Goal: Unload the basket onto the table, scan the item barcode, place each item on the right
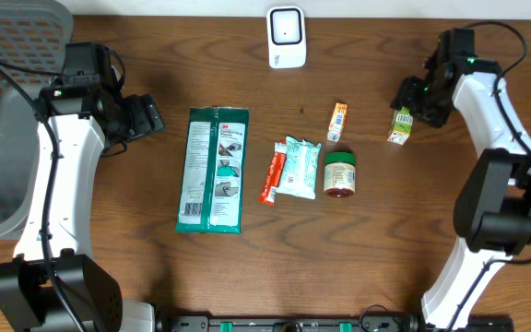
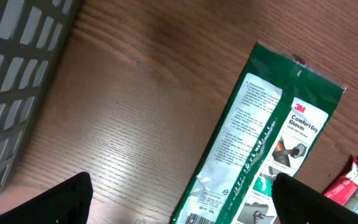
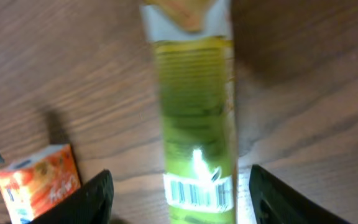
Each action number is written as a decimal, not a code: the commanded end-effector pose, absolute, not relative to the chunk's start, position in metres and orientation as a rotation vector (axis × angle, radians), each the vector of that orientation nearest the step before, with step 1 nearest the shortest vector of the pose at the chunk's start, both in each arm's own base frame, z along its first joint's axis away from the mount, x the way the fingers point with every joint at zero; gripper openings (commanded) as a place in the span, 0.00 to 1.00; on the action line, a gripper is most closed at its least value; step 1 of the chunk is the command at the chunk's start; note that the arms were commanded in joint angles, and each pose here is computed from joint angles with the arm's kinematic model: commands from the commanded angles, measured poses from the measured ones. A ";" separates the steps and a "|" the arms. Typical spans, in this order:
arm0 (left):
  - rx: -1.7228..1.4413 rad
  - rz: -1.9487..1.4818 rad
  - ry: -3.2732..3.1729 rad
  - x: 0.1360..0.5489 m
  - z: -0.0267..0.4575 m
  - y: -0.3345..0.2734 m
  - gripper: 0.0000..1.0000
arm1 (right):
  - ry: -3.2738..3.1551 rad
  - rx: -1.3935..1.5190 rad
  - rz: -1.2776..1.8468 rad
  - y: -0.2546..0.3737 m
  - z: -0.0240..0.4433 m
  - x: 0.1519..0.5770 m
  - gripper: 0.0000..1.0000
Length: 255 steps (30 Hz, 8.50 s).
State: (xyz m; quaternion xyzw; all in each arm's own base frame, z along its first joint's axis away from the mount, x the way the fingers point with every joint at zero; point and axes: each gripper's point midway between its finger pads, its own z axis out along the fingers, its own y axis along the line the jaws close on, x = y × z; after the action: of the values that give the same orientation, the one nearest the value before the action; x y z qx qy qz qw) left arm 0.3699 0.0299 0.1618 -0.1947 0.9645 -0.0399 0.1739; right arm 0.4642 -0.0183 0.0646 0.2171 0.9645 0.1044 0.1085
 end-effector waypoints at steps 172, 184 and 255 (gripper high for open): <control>-0.550 -0.112 2.740 0.370 0.161 0.031 0.93 | 2.297 0.583 0.022 -0.002 0.148 0.296 0.88; -0.550 -0.112 2.741 0.370 0.161 0.031 0.92 | 2.406 0.564 0.092 -0.003 0.237 0.265 0.96; -0.550 -0.112 2.741 0.370 0.161 0.031 0.92 | 2.122 1.150 0.577 -0.036 0.029 0.258 0.01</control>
State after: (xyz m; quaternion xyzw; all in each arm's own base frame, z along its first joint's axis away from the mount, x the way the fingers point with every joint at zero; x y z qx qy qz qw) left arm 0.3699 0.0299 0.1618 -0.1946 0.9645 -0.0399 0.1739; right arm 0.2606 -0.0216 0.0333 0.4122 0.8155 0.2550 0.3162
